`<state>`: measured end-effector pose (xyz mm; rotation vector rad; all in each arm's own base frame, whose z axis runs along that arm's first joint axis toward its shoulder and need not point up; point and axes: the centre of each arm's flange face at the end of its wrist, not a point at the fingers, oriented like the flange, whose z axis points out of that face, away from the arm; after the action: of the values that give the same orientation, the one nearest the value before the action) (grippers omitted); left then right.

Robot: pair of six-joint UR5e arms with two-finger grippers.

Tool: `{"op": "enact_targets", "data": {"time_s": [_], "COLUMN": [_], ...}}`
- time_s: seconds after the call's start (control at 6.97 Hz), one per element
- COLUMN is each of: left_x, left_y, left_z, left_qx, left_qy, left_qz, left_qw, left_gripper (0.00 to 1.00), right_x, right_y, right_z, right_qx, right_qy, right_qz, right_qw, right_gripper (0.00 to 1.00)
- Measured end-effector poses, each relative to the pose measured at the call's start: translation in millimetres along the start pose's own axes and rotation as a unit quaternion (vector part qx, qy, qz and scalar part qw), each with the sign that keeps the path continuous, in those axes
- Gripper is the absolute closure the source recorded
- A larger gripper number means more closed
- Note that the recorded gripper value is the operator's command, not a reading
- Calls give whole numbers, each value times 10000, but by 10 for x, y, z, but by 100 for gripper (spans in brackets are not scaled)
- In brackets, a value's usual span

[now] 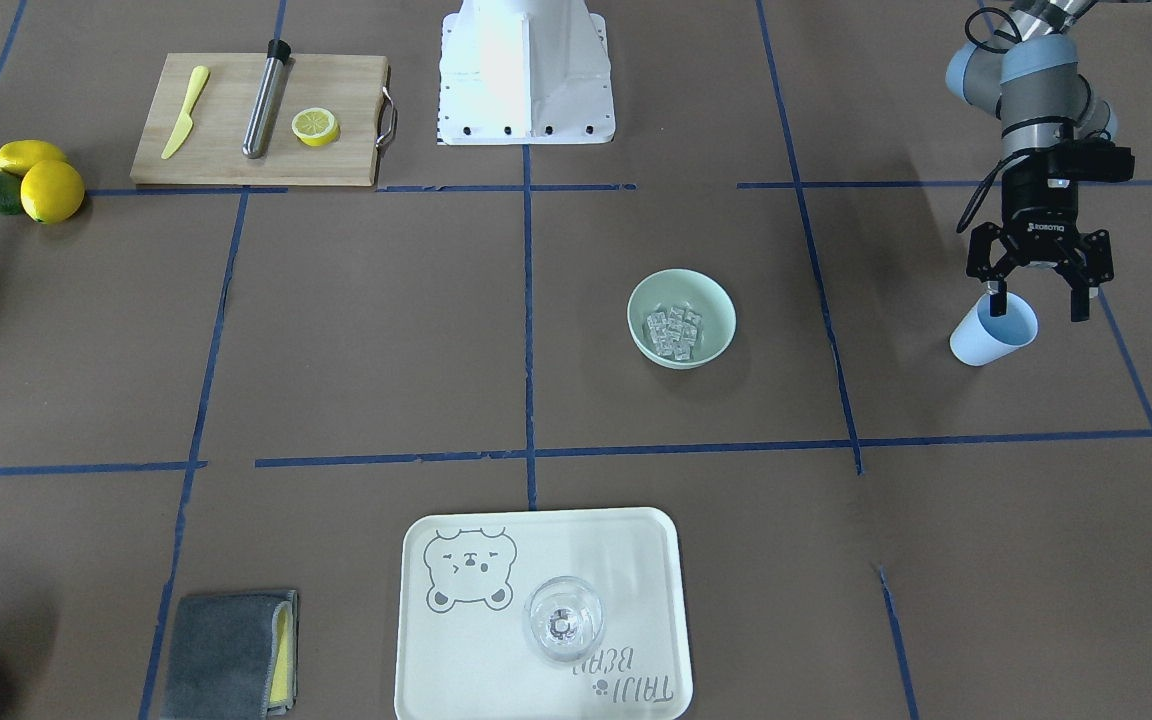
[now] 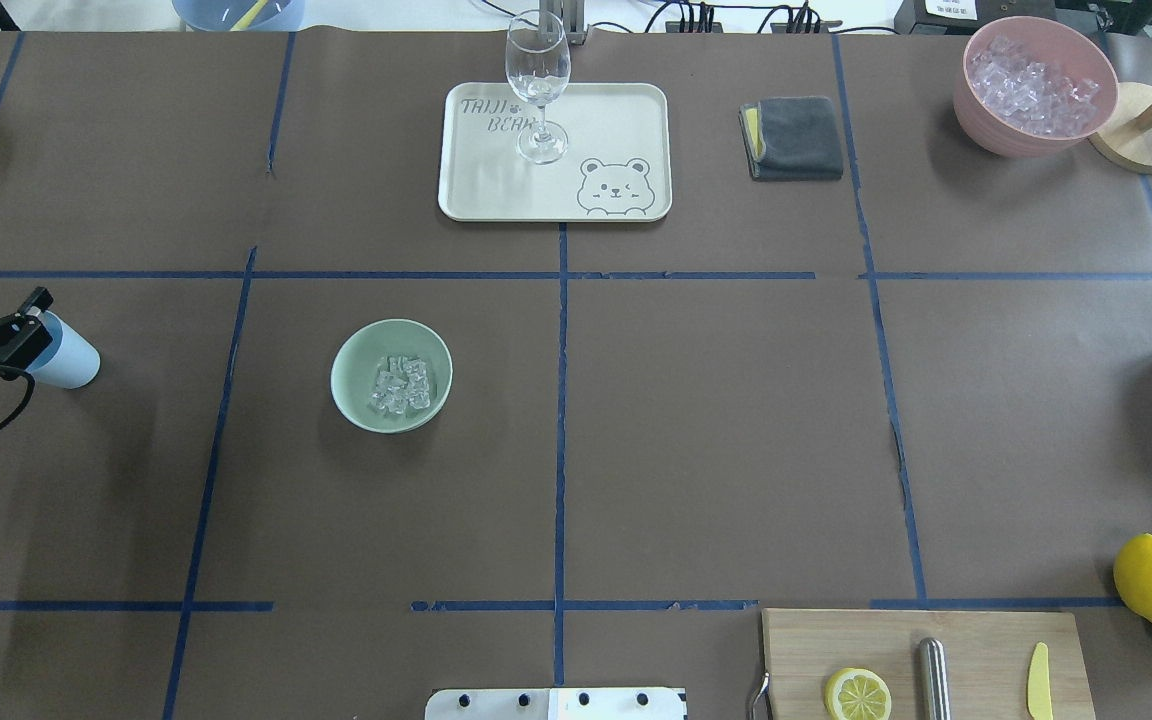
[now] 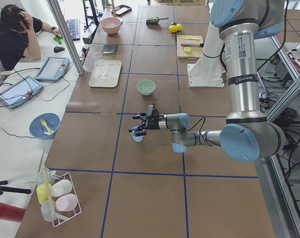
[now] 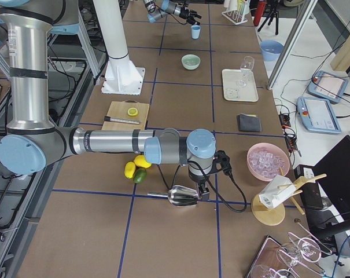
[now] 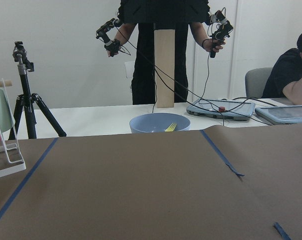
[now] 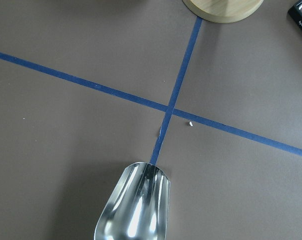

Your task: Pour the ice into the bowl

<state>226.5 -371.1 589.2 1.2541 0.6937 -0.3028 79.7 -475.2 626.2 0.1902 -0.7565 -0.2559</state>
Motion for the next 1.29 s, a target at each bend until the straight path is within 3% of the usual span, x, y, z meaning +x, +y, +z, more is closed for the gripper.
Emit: {"op": "enact_targets", "data": {"time_s": [0.29, 0.57, 0.72, 1.0, 1.15, 1.29], "left_x": [-483, -1185, -1516, -2094, -2304, -2420], "left_y": [-494, -1144, -1509, -2114, -2311, -2429], "left_z": [118, 113, 52, 64, 191, 348], "left_qx": [-410, -1181, -1658, -2776, -3434, -4104], "left_qy": [243, 318, 251, -98, -407, -664], "left_qz": [1046, 2163, 2438, 2078, 1639, 1205], "left_qw": [9934, 9686, 9552, 9379, 9239, 9015], "left_gripper": [0, 0, 0, 0, 0, 0], "right_x": [-16, -39, -56, -80, -104, -147], "right_y": [-10, -27, -41, -60, -78, -104], "right_z": [-15, -43, -62, -88, -114, -162], "right_qx": [16, 49, 69, 94, 123, 172], "right_qy": [-1, 0, 0, 1, 3, 7], "right_qz": [5, -8, -21, -25, -25, -36], "right_qw": [10000, 10000, 10000, 10000, 9999, 9998], "right_gripper": [0, 0, 0, 0, 0, 0]}}
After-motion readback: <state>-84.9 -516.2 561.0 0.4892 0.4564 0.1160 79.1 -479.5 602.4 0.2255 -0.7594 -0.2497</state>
